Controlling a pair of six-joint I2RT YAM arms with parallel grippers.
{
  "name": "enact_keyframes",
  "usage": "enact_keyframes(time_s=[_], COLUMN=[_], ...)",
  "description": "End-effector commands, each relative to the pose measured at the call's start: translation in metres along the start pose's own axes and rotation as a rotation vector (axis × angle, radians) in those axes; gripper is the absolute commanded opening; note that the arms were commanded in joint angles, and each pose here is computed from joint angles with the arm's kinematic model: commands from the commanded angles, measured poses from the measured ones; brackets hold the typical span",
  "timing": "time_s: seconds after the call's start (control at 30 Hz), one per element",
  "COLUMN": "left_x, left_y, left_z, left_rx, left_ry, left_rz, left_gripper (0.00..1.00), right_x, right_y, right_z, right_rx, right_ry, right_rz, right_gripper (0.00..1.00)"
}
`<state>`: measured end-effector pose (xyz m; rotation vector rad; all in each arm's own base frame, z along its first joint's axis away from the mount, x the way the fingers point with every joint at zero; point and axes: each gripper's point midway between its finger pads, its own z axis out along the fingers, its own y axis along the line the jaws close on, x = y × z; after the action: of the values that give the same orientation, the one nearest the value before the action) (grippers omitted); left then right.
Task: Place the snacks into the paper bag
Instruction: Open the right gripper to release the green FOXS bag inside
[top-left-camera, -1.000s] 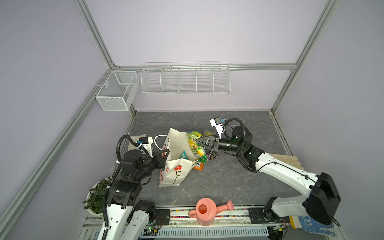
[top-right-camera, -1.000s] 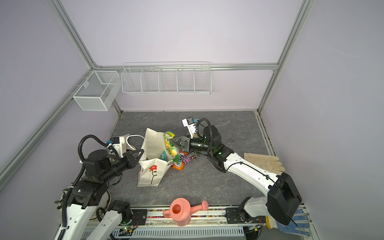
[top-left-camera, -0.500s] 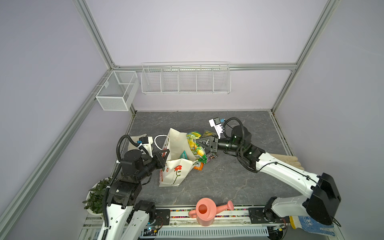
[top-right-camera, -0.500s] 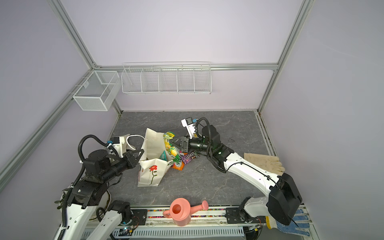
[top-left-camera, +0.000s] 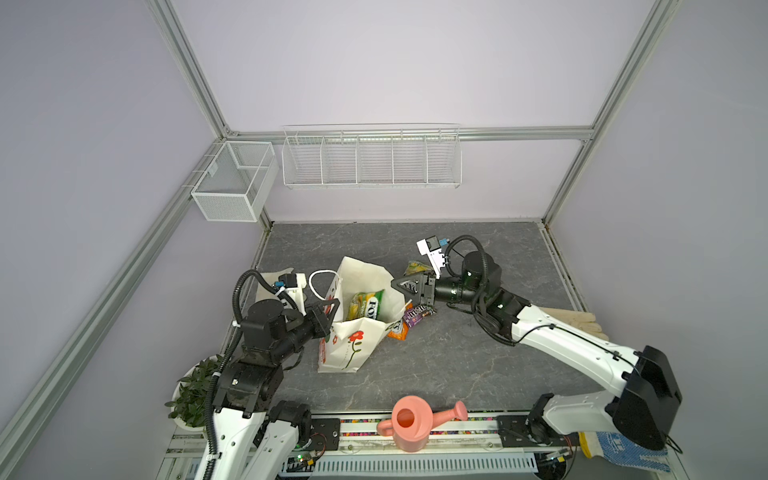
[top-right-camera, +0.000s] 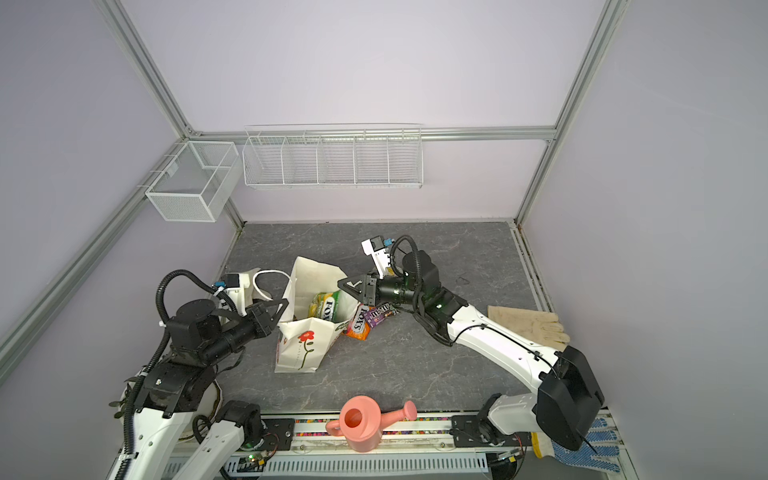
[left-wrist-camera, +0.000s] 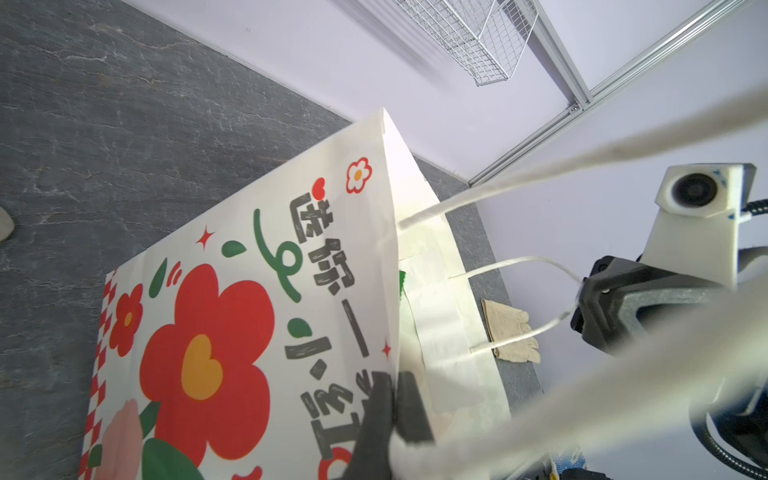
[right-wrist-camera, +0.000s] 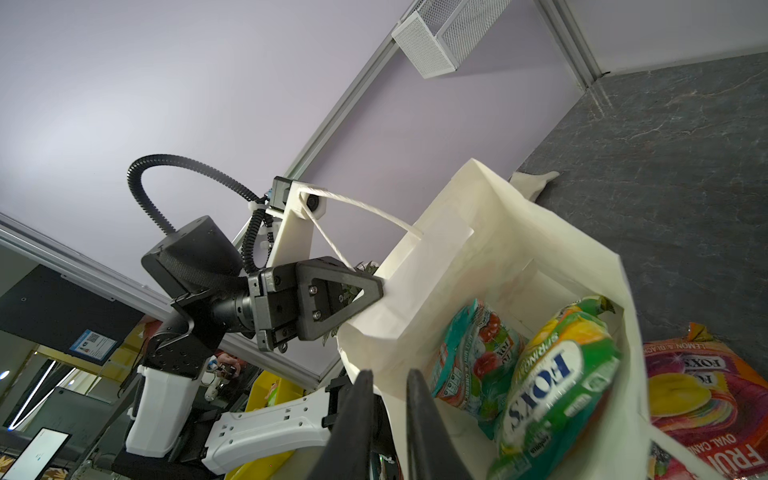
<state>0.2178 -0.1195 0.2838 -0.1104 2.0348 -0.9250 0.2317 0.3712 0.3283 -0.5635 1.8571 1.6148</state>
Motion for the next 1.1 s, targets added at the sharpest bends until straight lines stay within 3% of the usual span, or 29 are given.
enact_keyframes(time_s=[0.0,0.1,0.33,0.53,0.63,1.07], left_x=[0.002,0.003,0.003,0.003,0.002,-0.003], left_y=[0.0,0.0,0.001,0.004,0.004,0.013], left_z=[-0.002,-0.002,-0.003,-0.003,-0.003,-0.009], left_rx=[-0.004,-0.006,-0.01,-0.021,-0.023,-0.08], left_ry=[0.006,0.007,0.003,-0.001,-0.002,-0.048], left_rz=[-0.005,-0.006,-0.007,-0.008,-0.008,-0.018], left_gripper=[0.0,0.0,0.0,0.0,0.0,0.0], right_x=[-0.012,-0.012,-0.009,-0.007,-0.006,-0.013], right_y=[0.022,0.022,0.018,0.015,0.015,0.018], right_z=[-0.006,-0.007,-0.009,-0.01,-0.01,-0.03], right_rx=[-0.037,-0.034,-0.008,0.007,0.011,0.098], right_ry=[-0.036,-0.036,-0.03,-0.022,-0.02,-0.056], right_rz=[-0.051,-0.052,-0.053,-0.052,-0.054,-0.111], right_gripper=[0.2,0.22,0.37,0.62,0.68,0.78])
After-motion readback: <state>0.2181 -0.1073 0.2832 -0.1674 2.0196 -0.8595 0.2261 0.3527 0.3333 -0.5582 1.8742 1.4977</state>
